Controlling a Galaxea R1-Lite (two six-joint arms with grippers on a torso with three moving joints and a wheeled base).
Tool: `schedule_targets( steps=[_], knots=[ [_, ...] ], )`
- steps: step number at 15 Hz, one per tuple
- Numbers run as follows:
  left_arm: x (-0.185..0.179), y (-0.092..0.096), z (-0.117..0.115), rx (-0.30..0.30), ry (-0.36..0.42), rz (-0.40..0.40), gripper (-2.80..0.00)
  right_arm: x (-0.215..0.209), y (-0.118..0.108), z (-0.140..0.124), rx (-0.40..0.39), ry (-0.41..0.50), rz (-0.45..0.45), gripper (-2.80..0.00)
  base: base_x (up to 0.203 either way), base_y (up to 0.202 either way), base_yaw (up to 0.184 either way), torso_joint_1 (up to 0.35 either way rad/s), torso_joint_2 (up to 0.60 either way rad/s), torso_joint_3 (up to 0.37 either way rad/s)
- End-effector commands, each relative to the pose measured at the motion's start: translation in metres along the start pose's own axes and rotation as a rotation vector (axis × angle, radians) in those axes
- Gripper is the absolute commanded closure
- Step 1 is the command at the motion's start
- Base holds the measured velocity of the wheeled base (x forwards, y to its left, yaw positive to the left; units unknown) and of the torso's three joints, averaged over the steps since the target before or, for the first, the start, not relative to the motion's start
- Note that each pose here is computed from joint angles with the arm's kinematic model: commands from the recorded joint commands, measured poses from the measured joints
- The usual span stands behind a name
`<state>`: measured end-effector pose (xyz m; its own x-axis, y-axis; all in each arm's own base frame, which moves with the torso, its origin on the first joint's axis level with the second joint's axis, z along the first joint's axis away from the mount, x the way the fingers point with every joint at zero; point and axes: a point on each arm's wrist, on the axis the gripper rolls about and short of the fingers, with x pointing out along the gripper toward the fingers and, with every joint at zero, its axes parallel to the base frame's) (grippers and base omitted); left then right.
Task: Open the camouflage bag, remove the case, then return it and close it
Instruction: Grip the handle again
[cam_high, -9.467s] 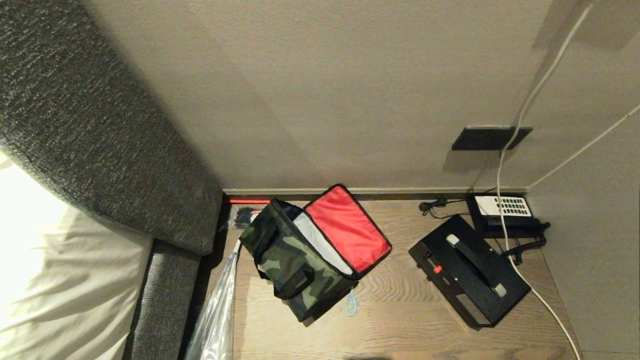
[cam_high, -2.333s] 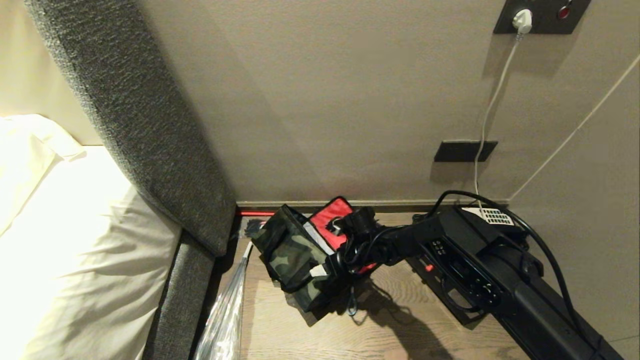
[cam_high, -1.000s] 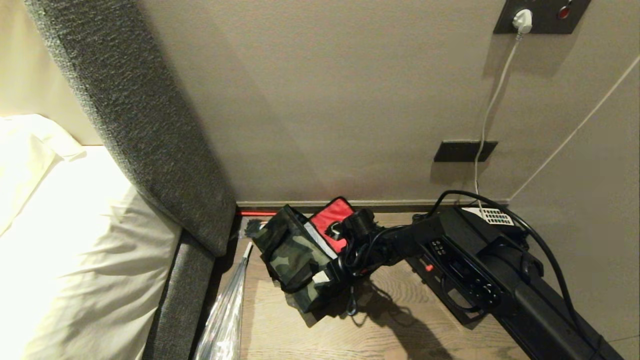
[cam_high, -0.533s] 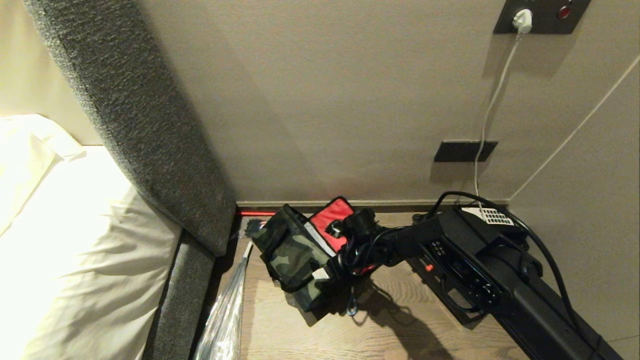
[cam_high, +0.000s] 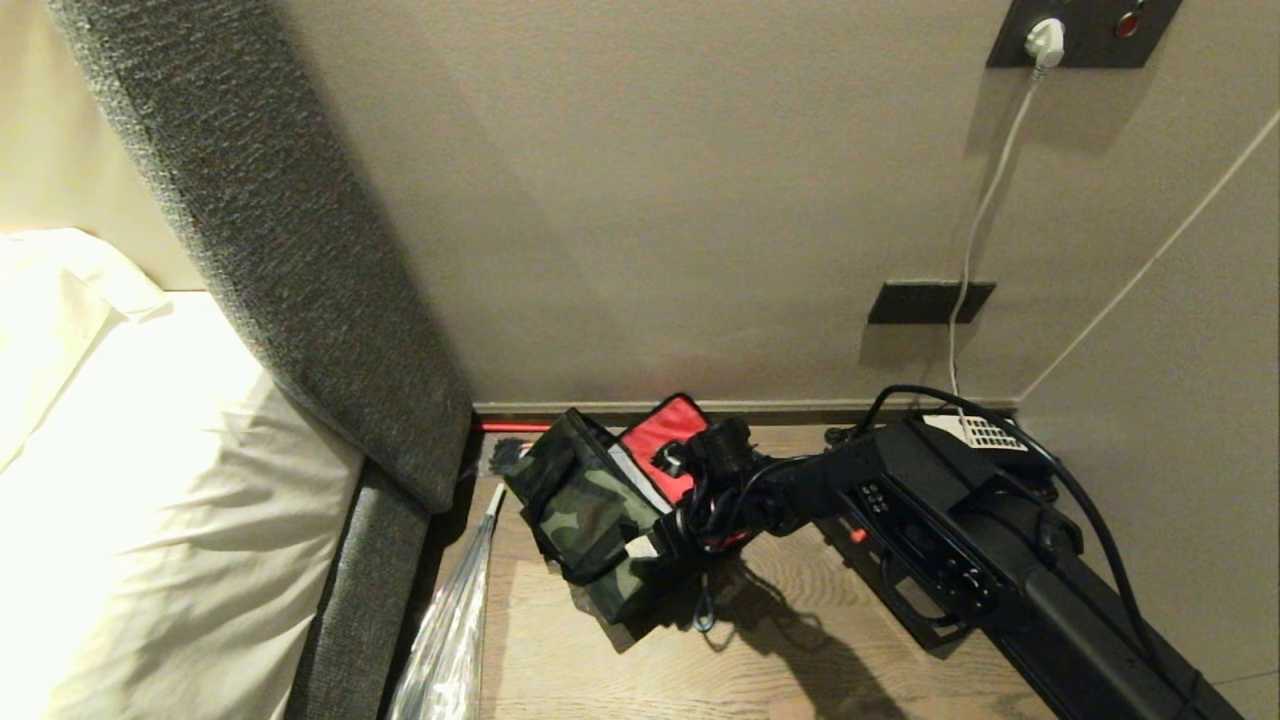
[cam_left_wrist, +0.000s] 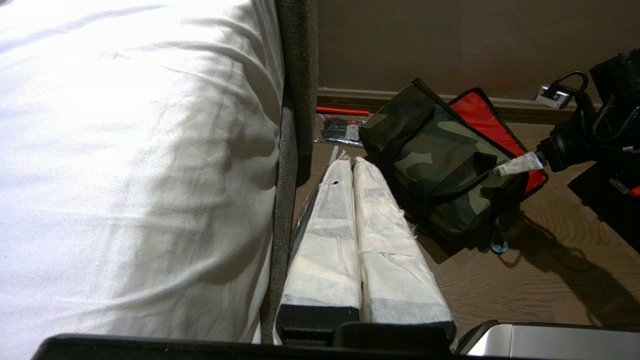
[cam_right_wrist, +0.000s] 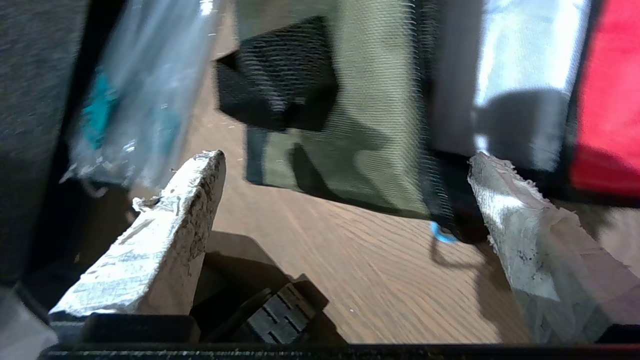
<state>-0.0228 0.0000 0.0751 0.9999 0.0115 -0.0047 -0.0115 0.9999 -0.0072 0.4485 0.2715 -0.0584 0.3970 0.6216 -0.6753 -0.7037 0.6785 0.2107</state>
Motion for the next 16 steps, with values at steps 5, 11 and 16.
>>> schedule_targets(
  steps=[5,11,16],
  knots=[
    [0.0,0.0,-0.0005,0.0,0.0,0.001,0.0,0.0005,-0.0008,-0.0005,0.017,-0.002,-0.037,-2.8,0.0,0.0,0.0,0.0,0.0,0.0],
    [0.0,0.0,-0.0005,0.0,0.0,0.001,0.0,-0.0002,-0.0028,0.0009,0.019,-0.006,-0.032,0.0,0.0,0.0,0.0,0.0,0.0,0.0],
    [0.0,0.0,-0.0005,0.0,0.0,0.001,0.0,-0.0002,-0.0028,0.0014,0.015,-0.01,-0.033,0.0,0.0,0.0,0.0,0.0,0.0,0.0]
  ],
)
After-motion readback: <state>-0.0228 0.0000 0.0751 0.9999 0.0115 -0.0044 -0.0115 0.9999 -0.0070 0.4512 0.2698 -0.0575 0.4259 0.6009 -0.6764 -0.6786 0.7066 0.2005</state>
